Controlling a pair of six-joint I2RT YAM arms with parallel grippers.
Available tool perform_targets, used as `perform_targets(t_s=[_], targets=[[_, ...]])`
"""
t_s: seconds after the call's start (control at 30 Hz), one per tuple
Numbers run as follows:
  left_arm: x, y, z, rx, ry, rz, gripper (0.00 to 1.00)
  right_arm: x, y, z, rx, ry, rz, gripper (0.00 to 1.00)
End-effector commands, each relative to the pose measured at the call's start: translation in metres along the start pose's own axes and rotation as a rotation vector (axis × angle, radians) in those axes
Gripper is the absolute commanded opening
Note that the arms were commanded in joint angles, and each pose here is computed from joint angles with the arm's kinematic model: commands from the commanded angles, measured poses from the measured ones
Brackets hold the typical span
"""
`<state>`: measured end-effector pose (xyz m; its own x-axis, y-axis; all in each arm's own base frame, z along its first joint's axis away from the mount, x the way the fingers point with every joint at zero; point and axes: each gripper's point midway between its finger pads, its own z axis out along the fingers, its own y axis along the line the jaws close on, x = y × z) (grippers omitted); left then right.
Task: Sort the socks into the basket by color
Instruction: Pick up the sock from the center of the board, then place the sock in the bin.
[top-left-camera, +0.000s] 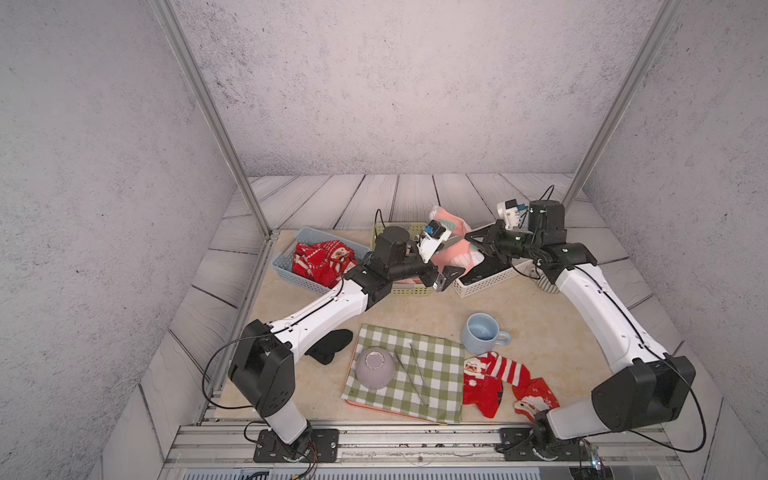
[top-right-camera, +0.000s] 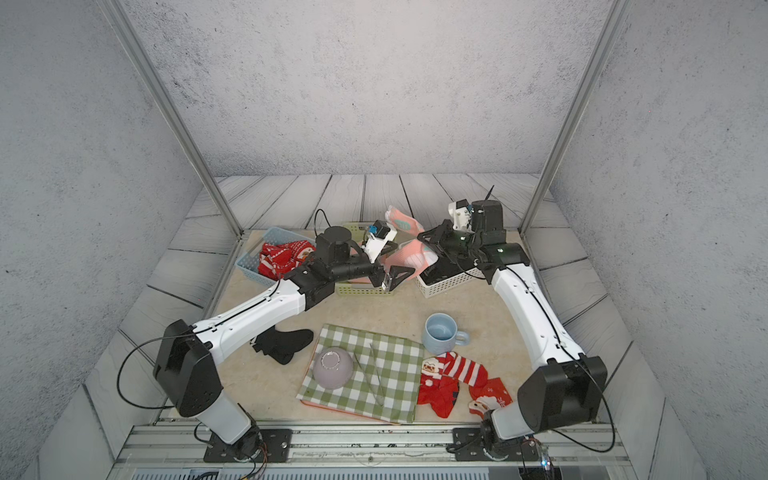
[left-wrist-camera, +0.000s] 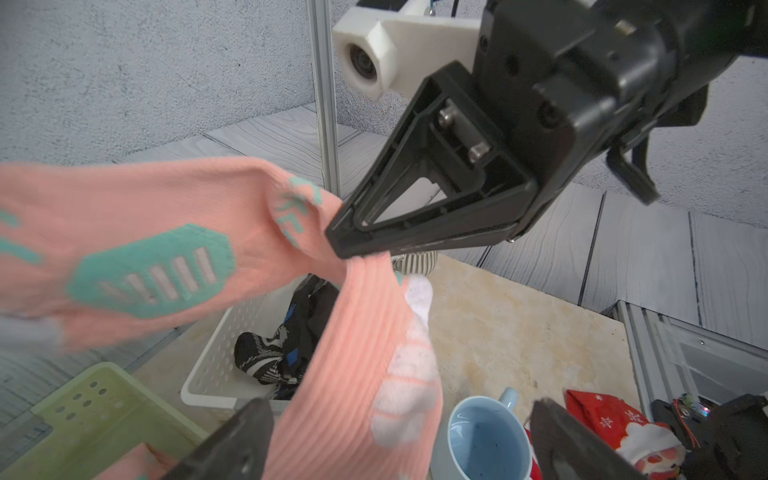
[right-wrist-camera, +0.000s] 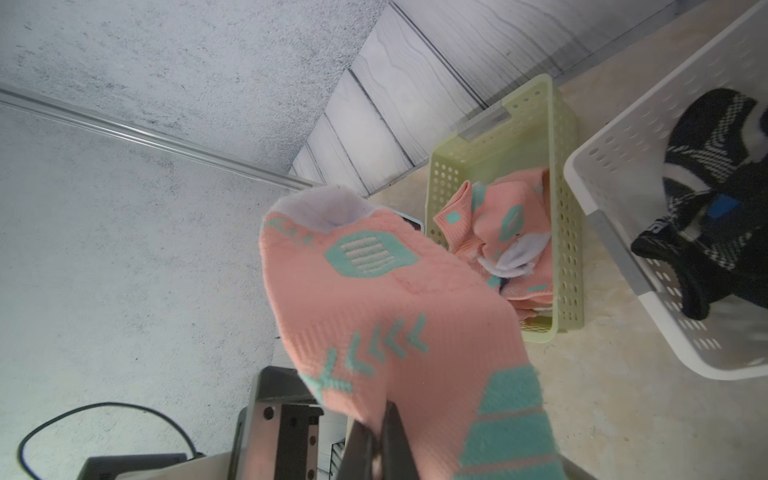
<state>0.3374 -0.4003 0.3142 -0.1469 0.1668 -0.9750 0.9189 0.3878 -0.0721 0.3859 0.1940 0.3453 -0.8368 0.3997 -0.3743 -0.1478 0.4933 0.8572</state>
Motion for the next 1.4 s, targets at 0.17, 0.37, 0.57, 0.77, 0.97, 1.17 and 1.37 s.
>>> perform_targets(t_s=[0.17,0.37,0.57,0.77,0.97,1.17,1.37], targets=[[-0.011,0.005,0.015,-0.021,-0.045,0.022,0.98,0.012,0.033,0.000,-0.107,0.062,-0.053,0.00],[-0.019,-0.003,0.012,0.016,-0.058,0.018,0.30,0.018,0.033,-0.005,-0.105,0.072,-0.072,0.00],[-0.022,-0.007,0.002,0.016,-0.037,0.014,0.00,0.018,0.032,-0.005,-0.097,0.074,-0.085,0.04],[-0.030,0.001,-0.021,-0.042,-0.032,0.034,0.00,0.016,0.030,-0.008,-0.039,0.093,-0.137,0.71],[-0.042,0.030,-0.042,-0.085,0.012,-0.046,0.00,0.004,0.032,-0.035,0.026,0.033,-0.209,0.99],[-0.037,0.077,-0.048,-0.152,0.068,-0.134,0.00,-0.003,0.007,-0.057,0.086,-0.007,-0.186,0.99],[-0.007,0.122,-0.028,-0.219,0.162,-0.201,0.00,0.000,-0.013,-0.062,0.142,-0.006,-0.176,0.99]])
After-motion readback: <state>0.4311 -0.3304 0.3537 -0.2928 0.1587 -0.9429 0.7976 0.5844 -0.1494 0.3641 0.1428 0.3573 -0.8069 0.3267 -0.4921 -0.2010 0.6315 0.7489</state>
